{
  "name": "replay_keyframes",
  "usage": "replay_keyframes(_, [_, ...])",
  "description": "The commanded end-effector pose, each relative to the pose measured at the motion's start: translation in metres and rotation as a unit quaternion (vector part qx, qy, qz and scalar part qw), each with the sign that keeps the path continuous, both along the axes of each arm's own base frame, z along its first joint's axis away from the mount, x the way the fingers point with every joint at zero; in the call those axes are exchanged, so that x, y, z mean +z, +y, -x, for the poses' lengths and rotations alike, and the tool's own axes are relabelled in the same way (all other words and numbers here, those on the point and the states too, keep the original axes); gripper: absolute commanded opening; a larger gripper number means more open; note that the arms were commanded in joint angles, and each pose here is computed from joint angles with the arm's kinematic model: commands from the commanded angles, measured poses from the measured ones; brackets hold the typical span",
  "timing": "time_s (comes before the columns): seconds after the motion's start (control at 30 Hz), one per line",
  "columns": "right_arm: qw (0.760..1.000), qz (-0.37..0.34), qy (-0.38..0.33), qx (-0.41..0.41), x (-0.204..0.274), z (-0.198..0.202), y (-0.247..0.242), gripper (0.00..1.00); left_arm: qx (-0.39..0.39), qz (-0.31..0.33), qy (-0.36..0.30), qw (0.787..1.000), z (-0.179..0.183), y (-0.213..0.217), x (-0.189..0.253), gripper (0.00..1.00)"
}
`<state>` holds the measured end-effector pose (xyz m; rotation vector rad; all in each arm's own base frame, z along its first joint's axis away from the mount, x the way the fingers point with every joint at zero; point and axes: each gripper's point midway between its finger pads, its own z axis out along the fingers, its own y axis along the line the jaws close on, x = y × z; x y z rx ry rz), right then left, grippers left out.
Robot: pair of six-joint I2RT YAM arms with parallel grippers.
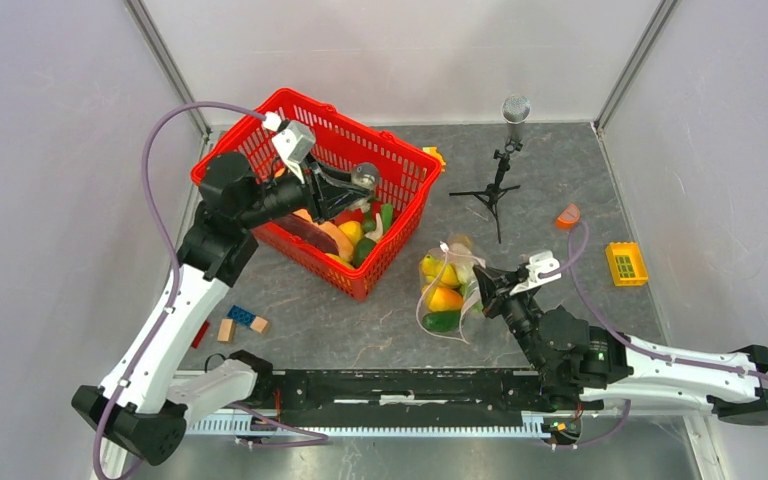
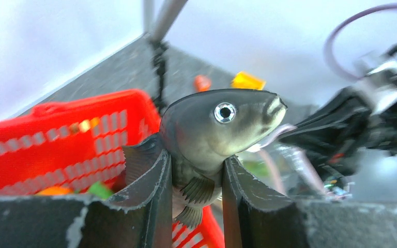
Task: Place the food in the zip-top bag and seal the zipper
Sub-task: Pick up the fake fish from the bin.
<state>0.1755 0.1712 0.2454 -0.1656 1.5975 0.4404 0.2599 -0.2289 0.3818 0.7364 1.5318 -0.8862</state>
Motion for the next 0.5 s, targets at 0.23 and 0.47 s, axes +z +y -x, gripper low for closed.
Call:
replay_keyframes(0.23, [0.996, -0.085, -0.012, -0.001, 0.042, -0.002, 0.009, 0.05, -0.212, 0.211, -0.002, 0.954, 0.105, -0.019, 0.109, 0.02])
replay_keyframes(0.47, [0.995, -0.1, -0.015, -0.004, 0.05, -0.003, 0.011, 0.06, -0.267, 0.269, 0.062, 0.923, 0.127, -0.036, 0.092, 0.02])
